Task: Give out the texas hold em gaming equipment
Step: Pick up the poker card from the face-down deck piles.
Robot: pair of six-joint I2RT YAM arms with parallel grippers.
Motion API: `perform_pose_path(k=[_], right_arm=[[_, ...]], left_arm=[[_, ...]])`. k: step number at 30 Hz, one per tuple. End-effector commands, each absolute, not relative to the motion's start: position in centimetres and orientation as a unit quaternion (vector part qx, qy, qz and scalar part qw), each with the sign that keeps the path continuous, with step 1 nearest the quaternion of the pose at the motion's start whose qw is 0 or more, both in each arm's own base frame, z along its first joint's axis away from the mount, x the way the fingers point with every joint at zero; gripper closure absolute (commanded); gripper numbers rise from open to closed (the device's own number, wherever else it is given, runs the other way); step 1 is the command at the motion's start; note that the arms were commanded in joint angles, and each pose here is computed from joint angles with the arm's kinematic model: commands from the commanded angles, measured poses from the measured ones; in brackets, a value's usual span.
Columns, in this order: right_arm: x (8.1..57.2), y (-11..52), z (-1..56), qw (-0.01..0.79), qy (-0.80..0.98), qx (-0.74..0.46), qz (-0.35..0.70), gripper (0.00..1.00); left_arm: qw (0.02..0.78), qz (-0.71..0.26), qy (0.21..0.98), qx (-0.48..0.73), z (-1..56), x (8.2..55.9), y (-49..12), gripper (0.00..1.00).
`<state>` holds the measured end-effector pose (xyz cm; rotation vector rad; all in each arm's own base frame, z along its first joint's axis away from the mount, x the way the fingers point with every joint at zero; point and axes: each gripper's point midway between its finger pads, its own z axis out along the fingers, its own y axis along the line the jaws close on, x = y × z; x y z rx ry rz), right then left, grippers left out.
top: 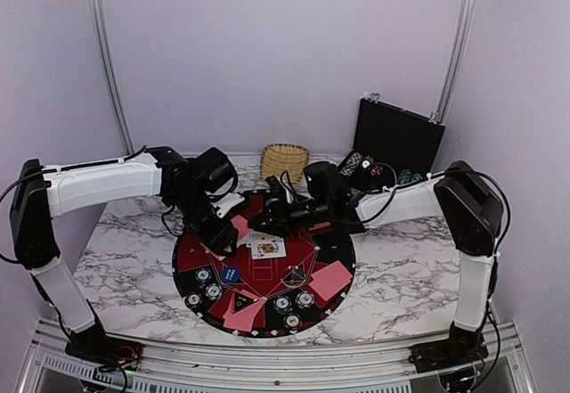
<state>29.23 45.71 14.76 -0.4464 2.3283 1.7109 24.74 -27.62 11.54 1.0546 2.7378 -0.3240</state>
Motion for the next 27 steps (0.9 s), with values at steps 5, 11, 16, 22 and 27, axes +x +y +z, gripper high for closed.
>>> perform_pose_path(k=[5, 11, 16, 22, 27], right_arm=[[29.2, 45.9, 17.2, 0.112, 0.766, -0.159, 0.613, 0.82], [29.1, 46.1, 16.7, 0.102, 0.766, -0.157, 0.615, 0.82], [29.0, 46.2, 16.0, 0.093, 0.769, -0.154, 0.613, 0.84], [29.1, 46.2, 15.7, 0.092, 0.772, -0.150, 0.611, 0.90], [29.3, 46.1, 16.0, 0.092, 0.770, -0.144, 0.614, 0.97]], left_arm=[[0.091, -0.105, 0.926, 0.352, 11.5, 24.7, -27.1, 0.63], [0.092, -0.103, 0.926, 0.350, 11.5, 24.8, -26.9, 0.63], [0.093, -0.104, 0.926, 0.350, 11.6, 24.8, -26.9, 0.63], [0.094, -0.104, 0.926, 0.350, 11.7, 24.8, -26.8, 0.63], [0.094, -0.103, 0.927, 0.348, 11.6, 24.7, -26.7, 0.63]])
